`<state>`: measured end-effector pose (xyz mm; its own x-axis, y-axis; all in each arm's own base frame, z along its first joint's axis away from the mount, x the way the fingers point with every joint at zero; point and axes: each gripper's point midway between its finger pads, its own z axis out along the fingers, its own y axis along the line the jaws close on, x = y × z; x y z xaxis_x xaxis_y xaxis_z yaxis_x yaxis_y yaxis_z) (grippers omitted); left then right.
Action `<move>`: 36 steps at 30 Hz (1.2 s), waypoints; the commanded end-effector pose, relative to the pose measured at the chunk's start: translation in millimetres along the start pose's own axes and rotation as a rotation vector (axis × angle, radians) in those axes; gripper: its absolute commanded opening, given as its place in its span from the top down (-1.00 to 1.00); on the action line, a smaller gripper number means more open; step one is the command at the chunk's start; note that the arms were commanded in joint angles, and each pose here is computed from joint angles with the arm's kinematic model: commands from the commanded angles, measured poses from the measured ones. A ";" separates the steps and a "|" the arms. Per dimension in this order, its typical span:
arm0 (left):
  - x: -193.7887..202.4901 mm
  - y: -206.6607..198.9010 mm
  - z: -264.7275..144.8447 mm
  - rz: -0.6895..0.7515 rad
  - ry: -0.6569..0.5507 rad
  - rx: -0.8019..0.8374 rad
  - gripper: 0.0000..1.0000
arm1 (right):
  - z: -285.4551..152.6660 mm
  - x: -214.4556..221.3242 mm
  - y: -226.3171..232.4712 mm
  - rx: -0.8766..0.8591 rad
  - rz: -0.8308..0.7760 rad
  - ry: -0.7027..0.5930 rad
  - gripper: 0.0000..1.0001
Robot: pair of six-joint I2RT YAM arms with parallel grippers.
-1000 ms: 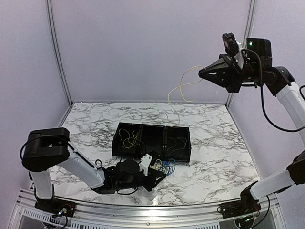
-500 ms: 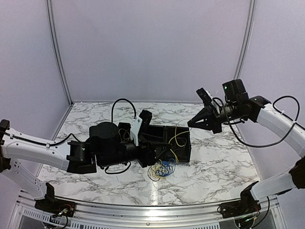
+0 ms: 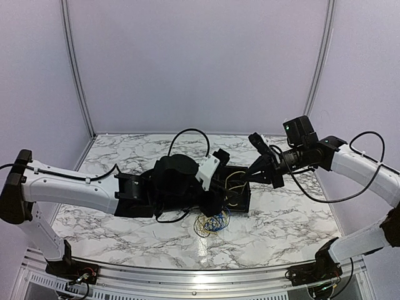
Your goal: Untangle the cables
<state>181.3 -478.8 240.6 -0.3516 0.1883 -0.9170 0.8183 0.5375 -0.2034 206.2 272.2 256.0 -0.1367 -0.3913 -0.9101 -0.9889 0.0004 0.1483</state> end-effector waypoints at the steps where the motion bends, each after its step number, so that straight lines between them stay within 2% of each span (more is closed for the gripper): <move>1: 17.3 7.5 12.5 0.020 0.080 -0.028 0.00 | 1.7 -10.0 10.8 0.006 -0.083 0.013 1.00; 9: 8.9 14.6 8.9 -0.003 0.061 -0.024 0.15 | 5.2 -7.7 18.1 -0.005 -0.106 0.038 1.00; 15: 2.6 27.7 -1.3 -0.066 0.056 -0.046 -0.02 | 6.7 -6.2 22.1 -0.019 -0.110 0.041 1.00; 18: 1.3 31.0 -0.3 -0.052 0.057 -0.048 0.02 | 7.7 -6.0 22.7 -0.023 -0.112 0.044 1.00; 25: -6.0 5.1 2.7 0.067 0.017 0.104 0.31 | 8.1 -7.2 21.2 -0.018 -0.113 0.044 1.00; 35: -13.5 8.5 3.3 0.126 -0.006 0.131 0.97 | 9.7 -3.6 18.9 -0.015 -0.100 0.050 1.00; 36: -14.3 9.0 2.3 0.126 -0.010 0.132 1.00 | 9.3 -4.2 17.8 -0.008 -0.098 0.049 0.89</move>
<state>194.0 -479.0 232.6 -0.2807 0.2803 -0.9180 0.8907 0.4325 -0.1402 187.7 279.9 247.2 -0.0631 -0.4474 -0.8921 -0.9944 -0.0479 0.0943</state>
